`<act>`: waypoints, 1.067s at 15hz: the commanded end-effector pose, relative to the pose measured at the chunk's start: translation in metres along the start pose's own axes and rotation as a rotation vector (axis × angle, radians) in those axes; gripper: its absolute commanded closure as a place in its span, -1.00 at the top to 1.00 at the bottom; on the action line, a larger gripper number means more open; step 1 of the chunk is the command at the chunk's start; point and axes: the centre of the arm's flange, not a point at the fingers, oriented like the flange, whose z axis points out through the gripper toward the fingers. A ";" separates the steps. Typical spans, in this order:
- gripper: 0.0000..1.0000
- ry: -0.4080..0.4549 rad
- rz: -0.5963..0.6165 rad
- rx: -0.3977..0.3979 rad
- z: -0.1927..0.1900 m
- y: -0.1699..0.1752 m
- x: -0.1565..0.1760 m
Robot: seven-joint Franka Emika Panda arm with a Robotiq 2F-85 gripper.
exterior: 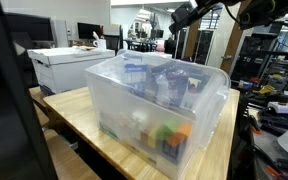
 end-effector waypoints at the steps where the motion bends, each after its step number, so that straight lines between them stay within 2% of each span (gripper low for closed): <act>1: 1.00 -0.071 0.028 0.024 -0.037 -0.021 0.059; 10: 1.00 -0.163 0.052 0.029 -0.011 -0.029 0.038; 16: 1.00 -0.170 0.088 0.001 -0.005 -0.021 0.030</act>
